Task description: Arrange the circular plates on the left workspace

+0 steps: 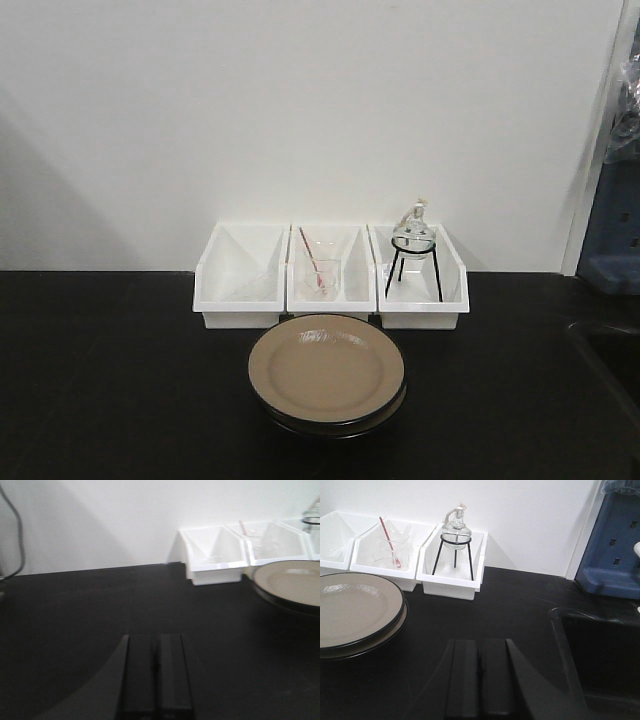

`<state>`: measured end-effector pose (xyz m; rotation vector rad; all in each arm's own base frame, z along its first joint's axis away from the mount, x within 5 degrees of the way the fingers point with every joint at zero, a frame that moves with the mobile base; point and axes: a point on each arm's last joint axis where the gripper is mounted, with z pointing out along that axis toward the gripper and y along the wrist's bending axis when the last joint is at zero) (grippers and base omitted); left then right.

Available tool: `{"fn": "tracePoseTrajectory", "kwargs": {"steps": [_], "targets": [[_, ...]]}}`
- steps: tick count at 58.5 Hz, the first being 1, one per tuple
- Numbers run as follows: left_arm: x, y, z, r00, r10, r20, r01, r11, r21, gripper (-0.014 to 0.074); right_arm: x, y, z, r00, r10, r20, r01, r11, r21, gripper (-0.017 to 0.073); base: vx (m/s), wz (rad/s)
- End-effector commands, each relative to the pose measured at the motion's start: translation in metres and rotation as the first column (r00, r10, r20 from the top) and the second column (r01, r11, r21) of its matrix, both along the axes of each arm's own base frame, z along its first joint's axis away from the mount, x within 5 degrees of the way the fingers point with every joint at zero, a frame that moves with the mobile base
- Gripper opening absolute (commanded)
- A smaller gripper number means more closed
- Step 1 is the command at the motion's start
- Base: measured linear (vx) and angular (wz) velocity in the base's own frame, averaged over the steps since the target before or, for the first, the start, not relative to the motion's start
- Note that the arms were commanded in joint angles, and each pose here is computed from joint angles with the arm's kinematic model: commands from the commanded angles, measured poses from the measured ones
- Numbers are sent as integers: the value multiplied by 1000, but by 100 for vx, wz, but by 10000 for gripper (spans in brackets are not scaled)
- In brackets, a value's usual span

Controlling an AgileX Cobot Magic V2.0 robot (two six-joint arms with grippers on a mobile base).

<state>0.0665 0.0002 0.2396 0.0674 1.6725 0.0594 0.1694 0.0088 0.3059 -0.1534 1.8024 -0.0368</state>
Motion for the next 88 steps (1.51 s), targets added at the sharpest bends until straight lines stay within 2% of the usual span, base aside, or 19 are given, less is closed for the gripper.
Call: {"fn": "tracePoseTrajectory", "kwargs": {"steps": [1, 7, 14, 18, 23, 35, 73, 78, 88], "targets": [[-7, 2, 3, 987, 34, 157, -32, 999, -13, 0, 1, -2, 18, 994, -21, 109, 20, 1000, 7, 0, 0, 0], [-13, 2, -17, 980, 40, 194, -36, 999, -26, 0, 1, -2, 18, 994, -21, 109, 20, 1000, 7, 0, 0, 0], [-10, 2, -43, 988, 51, 144, -31, 990, -135, 0, 1, -2, 17, 995, -19, 102, 18, 1000, 7, 0, 0, 0], [-10, 2, -50, 997, 58, 46, -47, 976, -214, 0, 1, -2, 17, 995, -19, 100, 18, 1000, 7, 0, 0, 0], [-11, 2, -57, 997, 65, -32, -71, 963, -259, 0, 1, -1, 17, 995, -18, 97, 17, 1000, 7, 0, 0, 0], [-13, 2, -66, 988, 69, -141, -104, 961, -256, 0, 1, -1, 17, 995, -18, 97, 17, 1000, 7, 0, 0, 0], [-13, 2, -66, 987, 69, -142, -104, 961, -256, 0, 1, -1, 14, 996, -17, 87, 16, 1000, 5, 0, 0, 0], [-13, 2, -66, 987, 69, -142, -104, 961, -256, 0, -12, -2, 13, 994, -8, 110, 11, 1000, -22, 0, 0, 0], [-13, 2, -66, 987, 69, -142, -104, 961, -256, 0, -50, -5, -13, 987, -25, 156, 25, 1000, 4, 0, 0, 0]]}}
